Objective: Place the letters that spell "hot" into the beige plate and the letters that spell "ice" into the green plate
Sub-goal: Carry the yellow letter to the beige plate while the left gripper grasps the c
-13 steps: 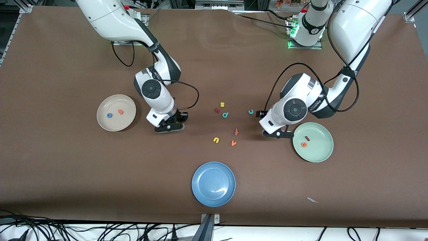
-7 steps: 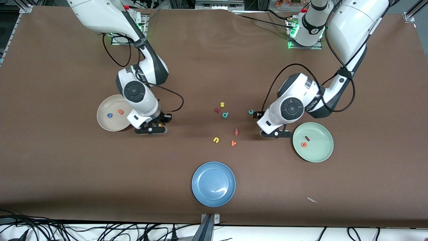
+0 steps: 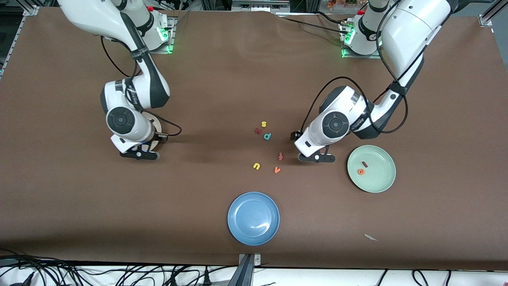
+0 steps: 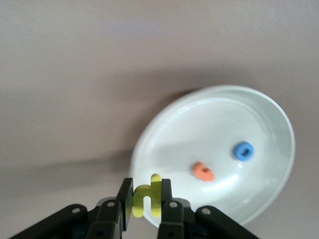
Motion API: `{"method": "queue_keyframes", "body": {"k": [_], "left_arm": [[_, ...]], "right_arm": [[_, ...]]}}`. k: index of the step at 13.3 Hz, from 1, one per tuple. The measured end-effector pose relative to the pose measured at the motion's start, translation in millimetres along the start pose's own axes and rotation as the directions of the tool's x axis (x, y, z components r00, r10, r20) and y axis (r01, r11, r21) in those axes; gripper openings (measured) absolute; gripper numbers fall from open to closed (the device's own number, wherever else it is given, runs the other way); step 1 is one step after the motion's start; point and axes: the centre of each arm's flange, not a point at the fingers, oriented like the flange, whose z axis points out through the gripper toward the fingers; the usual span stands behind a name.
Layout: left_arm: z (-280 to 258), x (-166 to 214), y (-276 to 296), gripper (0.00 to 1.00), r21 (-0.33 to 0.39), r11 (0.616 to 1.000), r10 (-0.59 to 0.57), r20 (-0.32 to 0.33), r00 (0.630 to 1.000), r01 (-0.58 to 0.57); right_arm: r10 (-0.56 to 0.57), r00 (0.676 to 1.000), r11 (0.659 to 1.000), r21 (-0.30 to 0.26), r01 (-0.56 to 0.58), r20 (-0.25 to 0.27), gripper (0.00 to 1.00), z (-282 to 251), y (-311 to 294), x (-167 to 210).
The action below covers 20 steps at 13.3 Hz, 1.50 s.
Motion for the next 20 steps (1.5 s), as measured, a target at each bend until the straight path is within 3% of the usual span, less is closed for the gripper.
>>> {"method": "queue_keyframes", "body": {"k": [6, 8, 10, 14, 15, 17, 18, 20], "left_arm": [[43, -22, 35, 1.00, 0.106, 0.991, 0.085, 0.000, 0.996, -0.084], [62, -31, 29, 0.92, 0.138, 0.986, 0.089, 0.027, 0.996, -0.092], [74, -36, 25, 0.71, 0.143, 0.987, 0.066, 0.040, 0.997, -0.071], [80, -35, 28, 0.66, 0.114, 0.993, 0.031, 0.011, 0.999, -0.032], [79, -34, 29, 0.59, 0.105, 0.994, 0.030, 0.002, 1.000, -0.030], [77, -34, 33, 0.33, 0.090, 0.995, 0.030, -0.012, 0.999, -0.029], [76, -34, 32, 0.28, 0.089, 0.996, 0.027, -0.013, 1.000, -0.025], [76, -31, 28, 0.28, 0.086, 0.996, 0.011, -0.015, 1.000, -0.010]], "right_arm": [[0.039, 0.998, 0.999, -0.007, -0.038, 0.053, 0.27, 22, 53, -26], [0.042, 0.998, 0.999, -0.004, -0.042, 0.055, 0.27, 30, 57, -32], [0.043, 0.998, 0.999, -0.001, -0.043, 0.050, 0.27, 40, 58, -37], [0.054, 0.997, 0.999, 0.001, -0.054, 0.046, 0.27, 57, 66, -45], [0.056, 0.998, 0.998, 0.004, -0.056, 0.038, 0.26, 58, 67, -45], [0.057, 0.998, 0.998, 0.010, -0.057, 0.020, 0.26, 58, 67, -44], [0.057, 0.998, 0.998, 0.012, -0.057, 0.012, 0.27, 59, 67, -43], [0.057, 0.998, 0.998, 0.014, -0.057, 0.003, 0.32, 60, 67, -42]]}}
